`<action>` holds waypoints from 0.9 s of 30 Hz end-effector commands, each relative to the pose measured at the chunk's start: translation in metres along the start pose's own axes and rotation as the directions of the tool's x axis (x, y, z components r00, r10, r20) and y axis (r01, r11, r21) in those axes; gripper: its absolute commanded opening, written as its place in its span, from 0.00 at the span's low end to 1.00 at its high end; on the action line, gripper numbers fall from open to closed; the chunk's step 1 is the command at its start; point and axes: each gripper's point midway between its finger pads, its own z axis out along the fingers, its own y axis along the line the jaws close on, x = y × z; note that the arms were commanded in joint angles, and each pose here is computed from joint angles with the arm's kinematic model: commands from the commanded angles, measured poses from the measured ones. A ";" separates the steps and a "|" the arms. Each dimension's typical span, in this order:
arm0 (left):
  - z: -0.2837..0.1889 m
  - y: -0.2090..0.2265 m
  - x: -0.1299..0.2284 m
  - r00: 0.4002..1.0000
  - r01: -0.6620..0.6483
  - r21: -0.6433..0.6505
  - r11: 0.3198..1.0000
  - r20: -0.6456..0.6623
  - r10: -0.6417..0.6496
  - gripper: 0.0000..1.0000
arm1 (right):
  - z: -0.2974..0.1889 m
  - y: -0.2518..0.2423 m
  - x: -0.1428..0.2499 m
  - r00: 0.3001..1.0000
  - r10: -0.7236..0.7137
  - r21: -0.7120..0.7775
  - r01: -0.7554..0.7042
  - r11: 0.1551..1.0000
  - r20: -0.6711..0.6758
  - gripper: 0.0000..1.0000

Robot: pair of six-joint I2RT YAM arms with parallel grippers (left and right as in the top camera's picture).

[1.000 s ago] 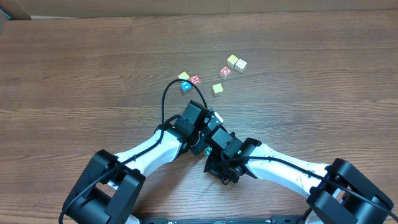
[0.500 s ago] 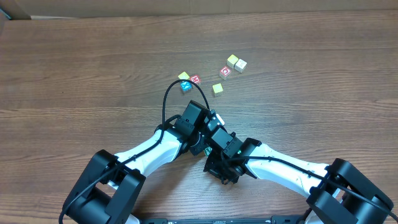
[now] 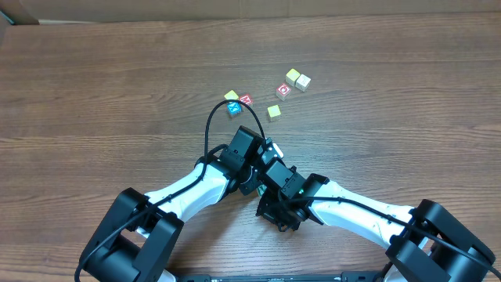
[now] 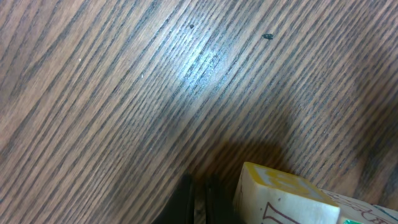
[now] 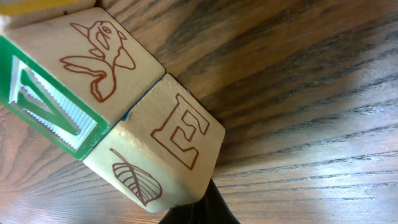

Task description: Flip 3 blocks

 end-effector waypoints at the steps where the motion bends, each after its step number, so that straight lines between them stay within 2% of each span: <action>1: 0.005 -0.060 0.007 0.999 -0.050 0.245 0.968 0.006 0.050 0.04 | -0.012 0.034 -0.025 0.992 -0.012 -0.098 0.024 0.995 0.123 0.04; 17: 0.005 -0.059 0.004 0.999 -0.054 0.239 0.970 0.020 0.051 0.04 | -0.011 0.034 -0.024 0.992 -0.008 -0.096 0.020 0.995 0.125 0.04; 27: 0.007 -0.049 0.007 0.999 -0.044 0.187 0.981 -0.003 0.045 0.04 | -0.011 0.033 -0.025 0.992 0.007 -0.093 0.005 0.996 0.126 0.04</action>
